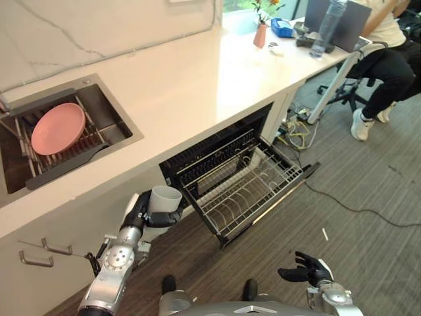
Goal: Place the dishes in the dishwasher.
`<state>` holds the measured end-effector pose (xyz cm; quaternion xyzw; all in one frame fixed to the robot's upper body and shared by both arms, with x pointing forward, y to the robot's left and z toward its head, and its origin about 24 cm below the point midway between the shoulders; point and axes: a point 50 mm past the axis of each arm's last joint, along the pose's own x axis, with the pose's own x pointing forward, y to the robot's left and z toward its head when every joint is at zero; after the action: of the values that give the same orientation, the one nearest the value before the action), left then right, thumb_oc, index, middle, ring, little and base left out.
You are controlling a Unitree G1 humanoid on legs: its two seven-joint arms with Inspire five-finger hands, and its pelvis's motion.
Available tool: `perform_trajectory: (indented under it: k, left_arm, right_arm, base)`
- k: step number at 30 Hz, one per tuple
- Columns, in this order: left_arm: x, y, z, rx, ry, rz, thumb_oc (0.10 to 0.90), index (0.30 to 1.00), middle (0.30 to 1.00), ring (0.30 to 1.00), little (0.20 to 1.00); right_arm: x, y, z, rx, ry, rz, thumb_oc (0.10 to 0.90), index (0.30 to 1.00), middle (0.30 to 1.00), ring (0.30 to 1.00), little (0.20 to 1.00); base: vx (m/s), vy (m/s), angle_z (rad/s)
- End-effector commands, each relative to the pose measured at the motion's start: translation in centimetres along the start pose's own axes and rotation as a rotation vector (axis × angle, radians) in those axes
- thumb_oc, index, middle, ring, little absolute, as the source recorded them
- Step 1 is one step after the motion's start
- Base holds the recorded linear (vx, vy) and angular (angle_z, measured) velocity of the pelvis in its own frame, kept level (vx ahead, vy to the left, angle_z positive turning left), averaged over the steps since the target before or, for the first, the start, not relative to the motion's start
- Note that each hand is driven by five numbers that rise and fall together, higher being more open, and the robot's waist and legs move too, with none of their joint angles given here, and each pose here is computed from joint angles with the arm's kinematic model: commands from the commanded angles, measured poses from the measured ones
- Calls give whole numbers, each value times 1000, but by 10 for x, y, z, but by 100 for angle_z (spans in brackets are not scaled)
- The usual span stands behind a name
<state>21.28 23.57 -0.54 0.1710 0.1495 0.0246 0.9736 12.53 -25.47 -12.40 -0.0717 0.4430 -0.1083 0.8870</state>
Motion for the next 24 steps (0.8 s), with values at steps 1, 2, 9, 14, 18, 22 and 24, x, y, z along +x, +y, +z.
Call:
perform_trajectory:
  k: [1,2,9,14,18,22,24]
  left_arm:
    - [20,18,72,49,-326,37,400,300,300,300,300]
    - [24,17,79,57,-345,28,400,300,300,300,300]
    - [36,12,101,70,-417,22,400,300,300,300,300]
    - [45,-5,128,88,-510,-23,400,300,300,300,300]
    - [50,-23,153,92,-585,-42,400,300,300,300,300]
    - [61,-42,181,176,-664,-5,400,300,300,300,300]
    - [64,-54,193,213,-697,-10,400,300,300,300,300]
  right_arm:
    - [2,-24,54,139,-229,-66,800,900,900,900,900]
    - [-3,-42,60,205,-270,-145,800,900,900,900,900]
    - [-50,-79,127,408,-708,-310,800,900,900,900,900]
    - [-75,-41,186,426,-977,-66,800,900,900,900,900]
    - [-89,26,208,483,-1012,372,800,900,900,900,900]
    - [-92,61,209,525,-944,563,800,900,900,900,900]
    - [-94,72,211,579,-922,637,800,900,900,900,900]
  base:
    - [98,18,-25]
    - [88,32,-20]
    - [70,71,-23]
    - [-1,28,-29]
    - [-57,-11,-8]
    - [-30,-5,4]
    - [-2,3,12]
